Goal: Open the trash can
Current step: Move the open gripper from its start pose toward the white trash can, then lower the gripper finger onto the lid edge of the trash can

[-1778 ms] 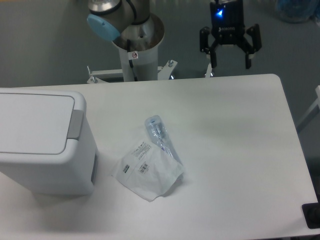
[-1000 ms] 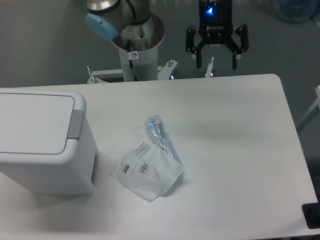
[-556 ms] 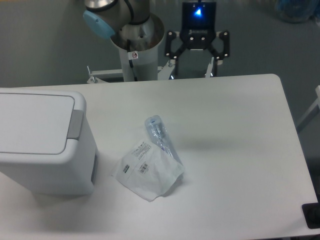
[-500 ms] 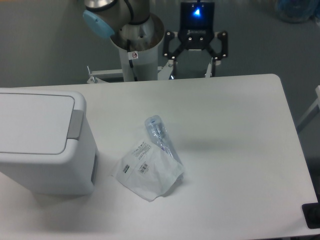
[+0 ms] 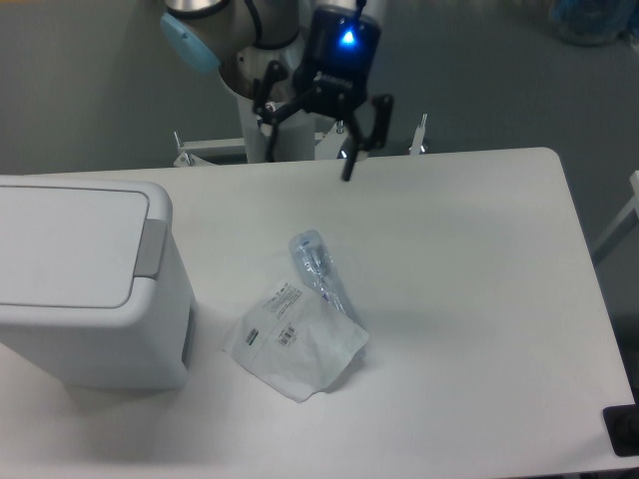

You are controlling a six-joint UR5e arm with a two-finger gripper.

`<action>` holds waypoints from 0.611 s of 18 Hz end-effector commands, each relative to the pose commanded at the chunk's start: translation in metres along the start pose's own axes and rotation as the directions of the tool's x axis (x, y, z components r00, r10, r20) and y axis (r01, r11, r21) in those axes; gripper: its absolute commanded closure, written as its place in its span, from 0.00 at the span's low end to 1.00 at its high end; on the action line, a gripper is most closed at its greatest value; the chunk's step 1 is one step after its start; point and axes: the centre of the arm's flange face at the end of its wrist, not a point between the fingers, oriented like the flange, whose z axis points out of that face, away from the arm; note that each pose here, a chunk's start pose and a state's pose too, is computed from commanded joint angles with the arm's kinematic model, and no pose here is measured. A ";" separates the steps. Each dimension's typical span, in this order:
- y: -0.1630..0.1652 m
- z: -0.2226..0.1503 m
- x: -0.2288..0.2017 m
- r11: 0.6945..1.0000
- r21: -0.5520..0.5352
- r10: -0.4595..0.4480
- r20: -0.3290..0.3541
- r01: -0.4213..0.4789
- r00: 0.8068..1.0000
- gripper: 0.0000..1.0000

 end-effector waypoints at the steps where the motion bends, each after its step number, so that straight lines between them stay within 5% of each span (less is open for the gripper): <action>1: 0.000 0.013 0.004 1.000 -0.014 0.015 -0.018 -0.016 1.000 0.00; 11: -0.007 0.065 0.016 0.996 -0.071 0.046 -0.084 -0.052 0.995 0.00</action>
